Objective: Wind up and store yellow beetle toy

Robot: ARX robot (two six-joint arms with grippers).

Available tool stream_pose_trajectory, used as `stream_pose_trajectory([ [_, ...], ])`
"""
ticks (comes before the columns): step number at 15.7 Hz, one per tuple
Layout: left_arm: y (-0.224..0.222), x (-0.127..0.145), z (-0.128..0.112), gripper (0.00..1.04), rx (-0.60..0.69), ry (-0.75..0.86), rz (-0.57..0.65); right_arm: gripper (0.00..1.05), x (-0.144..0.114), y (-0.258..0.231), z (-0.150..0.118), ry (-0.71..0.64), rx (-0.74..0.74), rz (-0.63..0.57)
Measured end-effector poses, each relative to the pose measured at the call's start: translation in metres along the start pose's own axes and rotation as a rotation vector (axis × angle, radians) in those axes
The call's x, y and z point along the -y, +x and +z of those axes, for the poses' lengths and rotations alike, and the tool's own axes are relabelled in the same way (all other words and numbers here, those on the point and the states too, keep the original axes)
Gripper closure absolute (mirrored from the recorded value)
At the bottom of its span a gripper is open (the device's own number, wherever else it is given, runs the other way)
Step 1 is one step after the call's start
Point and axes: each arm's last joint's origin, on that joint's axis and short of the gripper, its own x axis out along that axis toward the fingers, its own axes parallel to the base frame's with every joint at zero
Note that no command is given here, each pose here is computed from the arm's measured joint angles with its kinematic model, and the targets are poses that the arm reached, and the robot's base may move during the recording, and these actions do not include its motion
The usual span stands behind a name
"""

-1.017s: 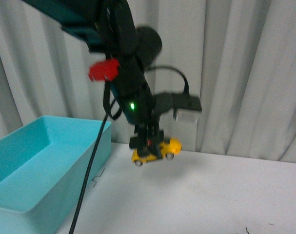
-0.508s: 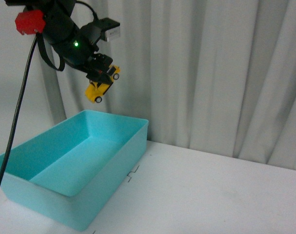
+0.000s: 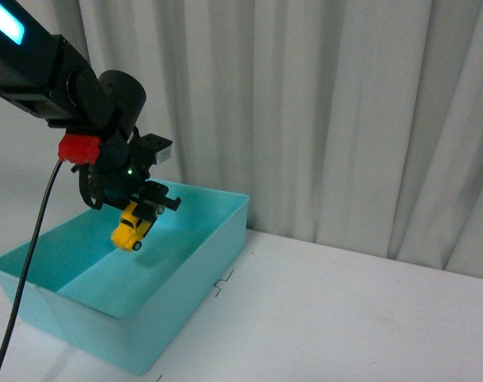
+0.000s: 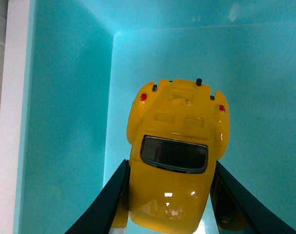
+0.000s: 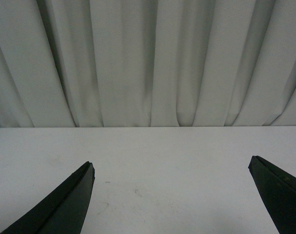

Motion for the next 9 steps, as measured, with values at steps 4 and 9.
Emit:
stream_pose_trajectory([
  [4, 0.025, 0.005, -0.002, 0.64, -0.022, -0.001, 0.046, 0.07, 0.0, 0.0, 0.0, 0.0, 0.0, 0.0],
  [9, 0.044, 0.012, -0.017, 0.56, -0.118, 0.037, 0.005, 0.07, 0.0, 0.0, 0.0, 0.0, 0.0, 0.0],
])
